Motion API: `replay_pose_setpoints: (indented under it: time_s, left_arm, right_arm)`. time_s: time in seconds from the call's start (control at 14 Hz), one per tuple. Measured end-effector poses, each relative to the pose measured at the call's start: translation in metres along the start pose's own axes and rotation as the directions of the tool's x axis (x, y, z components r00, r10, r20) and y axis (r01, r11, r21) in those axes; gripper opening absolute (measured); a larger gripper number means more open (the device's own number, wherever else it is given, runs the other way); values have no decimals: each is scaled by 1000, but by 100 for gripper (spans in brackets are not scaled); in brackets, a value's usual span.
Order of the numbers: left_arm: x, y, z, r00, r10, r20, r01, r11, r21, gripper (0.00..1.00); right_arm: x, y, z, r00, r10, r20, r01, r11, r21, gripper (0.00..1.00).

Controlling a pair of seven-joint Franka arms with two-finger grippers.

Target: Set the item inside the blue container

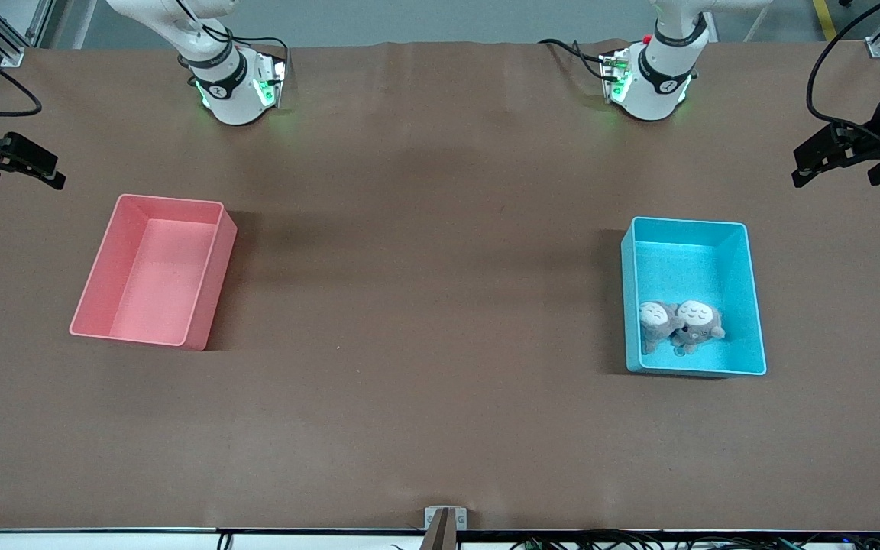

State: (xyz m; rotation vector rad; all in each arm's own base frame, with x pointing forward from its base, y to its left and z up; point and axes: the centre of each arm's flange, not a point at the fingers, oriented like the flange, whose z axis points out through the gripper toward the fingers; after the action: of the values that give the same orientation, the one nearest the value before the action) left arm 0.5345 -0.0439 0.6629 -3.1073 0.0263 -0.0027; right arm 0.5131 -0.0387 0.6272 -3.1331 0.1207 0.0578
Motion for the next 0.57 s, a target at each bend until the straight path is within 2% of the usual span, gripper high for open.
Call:
replay_pose_setpoints:
  time_s: [0.57]
  left_arm:
    - [-5, 9, 9, 1000, 17, 22, -17, 1000, -1, 100]
  right_arm:
    - [-2, 8, 0, 1000, 16, 14, -16, 1000, 1, 100]
